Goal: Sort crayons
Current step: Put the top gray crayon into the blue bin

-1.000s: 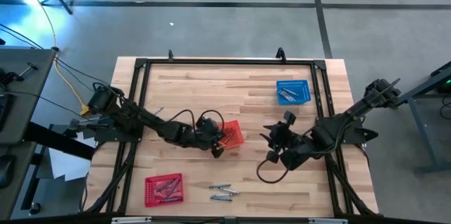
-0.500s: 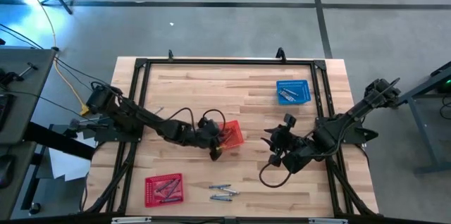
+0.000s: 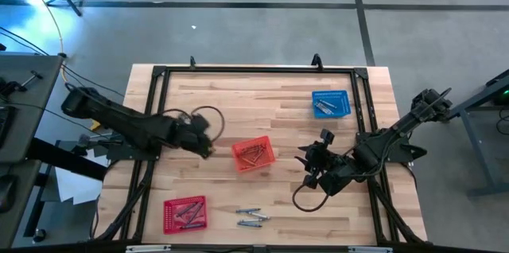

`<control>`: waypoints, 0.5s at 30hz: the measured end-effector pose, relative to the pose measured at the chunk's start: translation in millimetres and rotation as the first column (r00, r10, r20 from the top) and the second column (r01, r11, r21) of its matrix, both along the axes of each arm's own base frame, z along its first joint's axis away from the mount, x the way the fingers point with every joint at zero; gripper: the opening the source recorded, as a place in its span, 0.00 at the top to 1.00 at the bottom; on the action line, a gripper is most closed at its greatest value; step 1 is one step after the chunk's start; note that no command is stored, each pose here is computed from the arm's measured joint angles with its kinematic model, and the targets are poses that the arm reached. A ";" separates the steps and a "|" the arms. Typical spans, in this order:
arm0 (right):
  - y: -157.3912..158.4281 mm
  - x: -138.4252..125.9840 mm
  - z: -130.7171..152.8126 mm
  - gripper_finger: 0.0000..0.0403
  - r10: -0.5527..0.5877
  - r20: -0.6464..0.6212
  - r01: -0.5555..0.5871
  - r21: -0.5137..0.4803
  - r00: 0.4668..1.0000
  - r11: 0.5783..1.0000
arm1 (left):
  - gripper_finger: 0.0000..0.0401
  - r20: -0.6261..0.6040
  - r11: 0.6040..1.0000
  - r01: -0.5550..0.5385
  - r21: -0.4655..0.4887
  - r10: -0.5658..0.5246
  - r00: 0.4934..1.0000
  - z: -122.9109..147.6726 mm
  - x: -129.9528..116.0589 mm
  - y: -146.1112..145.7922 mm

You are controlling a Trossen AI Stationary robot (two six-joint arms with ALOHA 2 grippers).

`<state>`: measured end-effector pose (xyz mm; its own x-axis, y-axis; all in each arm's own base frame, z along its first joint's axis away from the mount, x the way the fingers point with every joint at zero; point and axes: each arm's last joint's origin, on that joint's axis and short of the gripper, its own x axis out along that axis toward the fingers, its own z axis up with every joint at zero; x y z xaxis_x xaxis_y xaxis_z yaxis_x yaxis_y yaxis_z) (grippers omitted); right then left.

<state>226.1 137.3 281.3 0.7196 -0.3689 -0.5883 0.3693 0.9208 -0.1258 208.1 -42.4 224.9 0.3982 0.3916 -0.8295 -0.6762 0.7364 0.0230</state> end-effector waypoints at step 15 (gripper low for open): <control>-2.2 1.6 0.3 0.68 -0.016 0.009 0.016 -0.005 1.000 1.000 | 0.79 -0.547 0.982 -0.188 -0.034 0.140 0.825 -45.9 -58.1 40.5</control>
